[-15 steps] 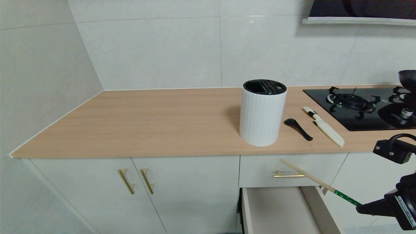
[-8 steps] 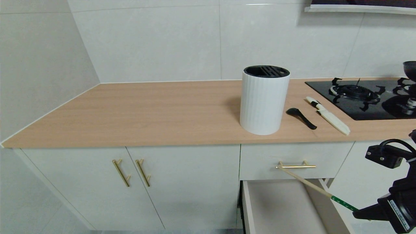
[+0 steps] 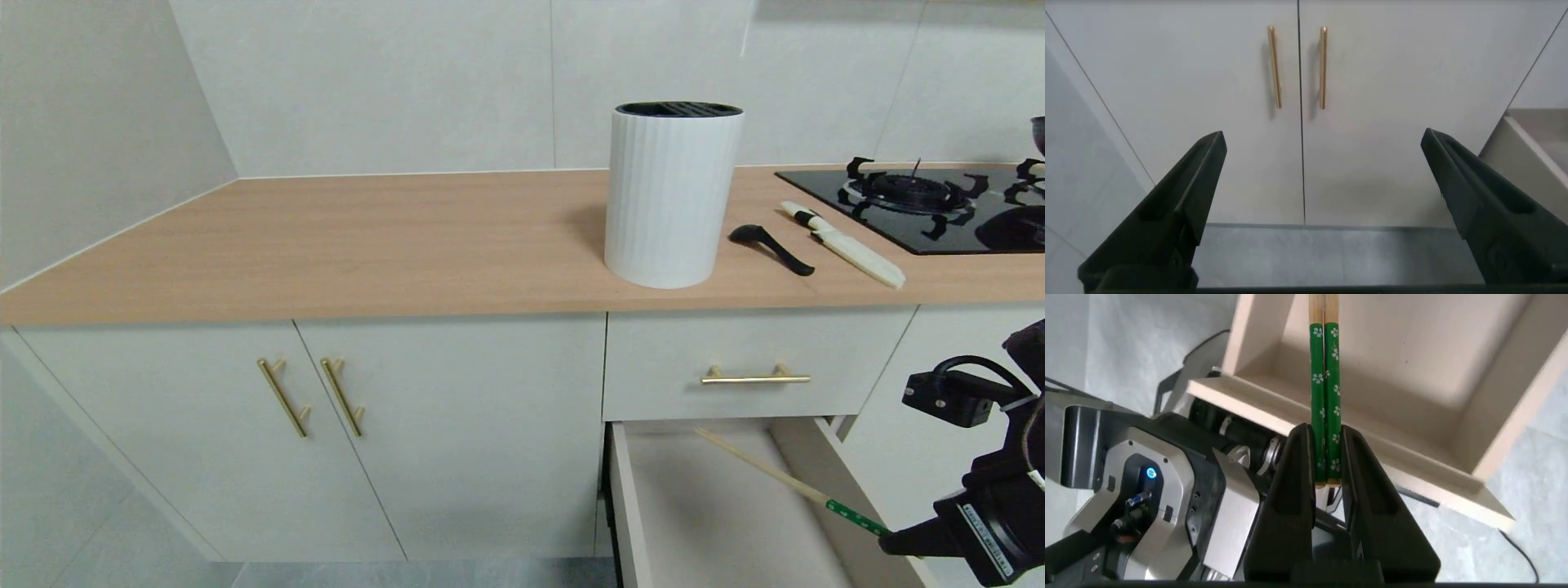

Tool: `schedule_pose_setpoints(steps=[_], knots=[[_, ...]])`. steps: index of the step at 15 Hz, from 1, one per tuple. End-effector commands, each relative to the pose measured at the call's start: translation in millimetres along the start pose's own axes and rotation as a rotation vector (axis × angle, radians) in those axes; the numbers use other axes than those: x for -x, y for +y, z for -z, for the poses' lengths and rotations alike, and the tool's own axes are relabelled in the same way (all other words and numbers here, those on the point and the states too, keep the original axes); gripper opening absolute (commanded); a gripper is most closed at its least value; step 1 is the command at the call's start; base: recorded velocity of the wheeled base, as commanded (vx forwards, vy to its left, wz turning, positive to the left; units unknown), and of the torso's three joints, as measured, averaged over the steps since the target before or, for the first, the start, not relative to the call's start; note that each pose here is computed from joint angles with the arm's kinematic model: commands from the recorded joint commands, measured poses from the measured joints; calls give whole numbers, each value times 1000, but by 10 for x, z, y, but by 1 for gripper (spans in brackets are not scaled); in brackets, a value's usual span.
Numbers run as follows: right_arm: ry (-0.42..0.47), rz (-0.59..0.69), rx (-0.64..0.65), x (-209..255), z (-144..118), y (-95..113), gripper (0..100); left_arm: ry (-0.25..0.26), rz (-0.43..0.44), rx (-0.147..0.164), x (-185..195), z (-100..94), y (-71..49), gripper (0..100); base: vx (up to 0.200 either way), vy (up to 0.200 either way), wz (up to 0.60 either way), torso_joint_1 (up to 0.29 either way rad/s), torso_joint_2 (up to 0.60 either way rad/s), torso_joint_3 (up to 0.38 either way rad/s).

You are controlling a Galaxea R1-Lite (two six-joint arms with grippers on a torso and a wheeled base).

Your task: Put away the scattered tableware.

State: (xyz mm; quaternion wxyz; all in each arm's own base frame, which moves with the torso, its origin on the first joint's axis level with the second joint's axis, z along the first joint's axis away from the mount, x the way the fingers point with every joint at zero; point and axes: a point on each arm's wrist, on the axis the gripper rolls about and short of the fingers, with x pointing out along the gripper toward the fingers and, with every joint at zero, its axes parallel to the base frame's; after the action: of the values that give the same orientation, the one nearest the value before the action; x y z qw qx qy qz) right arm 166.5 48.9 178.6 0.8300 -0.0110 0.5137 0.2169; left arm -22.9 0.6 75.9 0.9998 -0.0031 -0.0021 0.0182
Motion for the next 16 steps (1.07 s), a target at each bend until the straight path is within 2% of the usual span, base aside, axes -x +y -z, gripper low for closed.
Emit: schedule_pose_setpoints(steps=[1, 9, 16], knots=[[11, -1, -2, -25, -6, -5, 0, 1, 0, 1, -1, 1, 0, 100, 0, 0, 0, -159, 471, 310], [20, -1, -4, -47, -12, -11, 0, 1, -2, 0, -1, 1, 0, 100, 0, 0, 0, -118, 431, 307], [-16, -3, 8, -176, -78, -16, 0, 1, -2, 1, -1, 1, 0, 100, 0, 0, 0, -9, 35, 23]])
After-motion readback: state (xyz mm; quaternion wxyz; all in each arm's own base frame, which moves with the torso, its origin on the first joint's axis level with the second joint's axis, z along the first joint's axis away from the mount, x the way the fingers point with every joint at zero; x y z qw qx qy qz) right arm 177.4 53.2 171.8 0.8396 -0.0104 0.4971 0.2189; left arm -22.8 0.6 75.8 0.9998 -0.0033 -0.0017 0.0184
